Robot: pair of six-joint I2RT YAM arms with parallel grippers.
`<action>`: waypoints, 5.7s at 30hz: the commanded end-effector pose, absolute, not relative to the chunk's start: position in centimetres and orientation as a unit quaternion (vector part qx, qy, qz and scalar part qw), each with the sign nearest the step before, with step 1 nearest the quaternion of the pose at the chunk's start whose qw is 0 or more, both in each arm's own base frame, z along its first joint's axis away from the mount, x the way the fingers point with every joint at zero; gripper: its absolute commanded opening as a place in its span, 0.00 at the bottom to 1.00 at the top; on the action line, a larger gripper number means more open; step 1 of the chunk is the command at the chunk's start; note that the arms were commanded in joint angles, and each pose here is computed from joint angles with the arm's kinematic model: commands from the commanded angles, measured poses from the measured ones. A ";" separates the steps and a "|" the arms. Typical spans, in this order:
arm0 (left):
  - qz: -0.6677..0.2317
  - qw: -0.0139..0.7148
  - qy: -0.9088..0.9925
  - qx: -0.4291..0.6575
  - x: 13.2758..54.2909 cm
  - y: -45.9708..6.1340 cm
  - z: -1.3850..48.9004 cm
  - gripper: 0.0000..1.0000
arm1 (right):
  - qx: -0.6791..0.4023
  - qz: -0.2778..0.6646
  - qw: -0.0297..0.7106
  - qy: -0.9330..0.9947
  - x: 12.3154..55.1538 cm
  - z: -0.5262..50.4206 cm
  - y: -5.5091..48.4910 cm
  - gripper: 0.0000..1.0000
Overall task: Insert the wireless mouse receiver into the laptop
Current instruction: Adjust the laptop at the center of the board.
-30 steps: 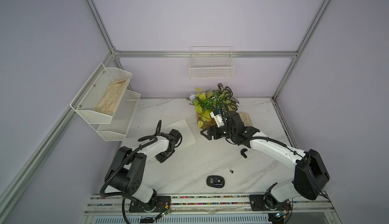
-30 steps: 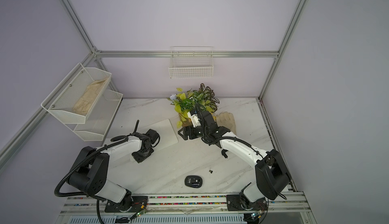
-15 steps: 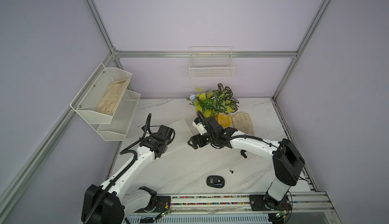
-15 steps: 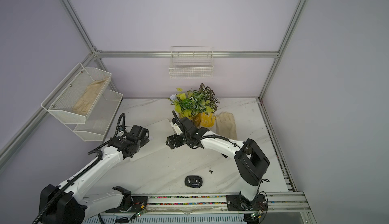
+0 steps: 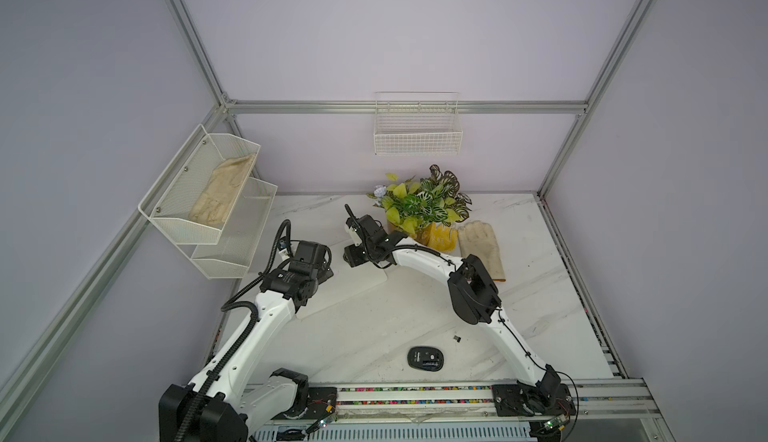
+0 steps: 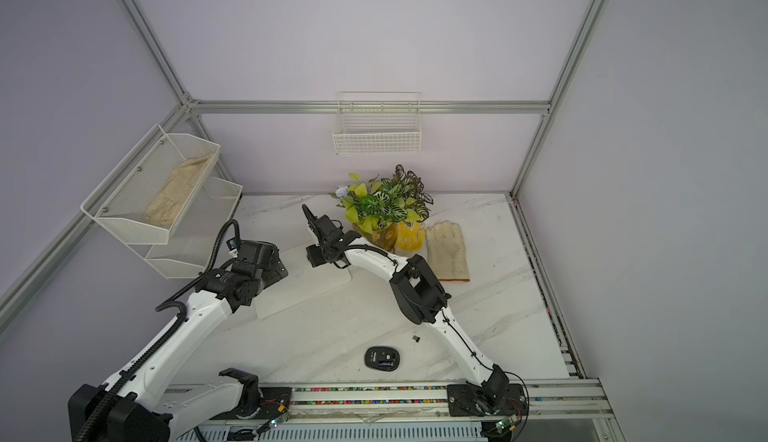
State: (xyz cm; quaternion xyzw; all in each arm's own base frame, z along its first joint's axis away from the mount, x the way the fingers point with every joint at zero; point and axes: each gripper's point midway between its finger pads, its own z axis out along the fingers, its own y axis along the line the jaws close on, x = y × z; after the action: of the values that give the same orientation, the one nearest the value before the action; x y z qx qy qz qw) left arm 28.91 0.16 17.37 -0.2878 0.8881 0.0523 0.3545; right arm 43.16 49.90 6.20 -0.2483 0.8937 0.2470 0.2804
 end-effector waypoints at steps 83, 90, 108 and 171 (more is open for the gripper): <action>0.020 0.045 0.993 -0.106 37.0 -12.4 -0.3 0.94 | -0.162 0.247 0.472 0.831 31.1 22.5 34.5 0.70; 0.016 0.031 0.996 -0.087 32.5 -14.3 -0.4 0.94 | -0.110 0.218 0.495 0.834 31.5 23.2 31.5 0.72; 0.073 0.212 0.946 -0.233 31.5 -7.4 11.1 1.00 | -0.095 0.234 0.459 0.852 29.6 21.2 29.6 0.74; -0.053 0.063 0.764 -0.639 19.7 2.0 1.1 1.00 | -0.289 0.373 0.111 0.875 25.9 4.7 45.0 0.91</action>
State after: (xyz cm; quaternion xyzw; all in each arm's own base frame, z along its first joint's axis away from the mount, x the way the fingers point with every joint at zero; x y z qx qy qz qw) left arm 18.39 3.75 2.48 -0.6422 0.7627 -0.0068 0.0756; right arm 26.93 44.70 5.30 -0.2817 0.8749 0.3691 0.1374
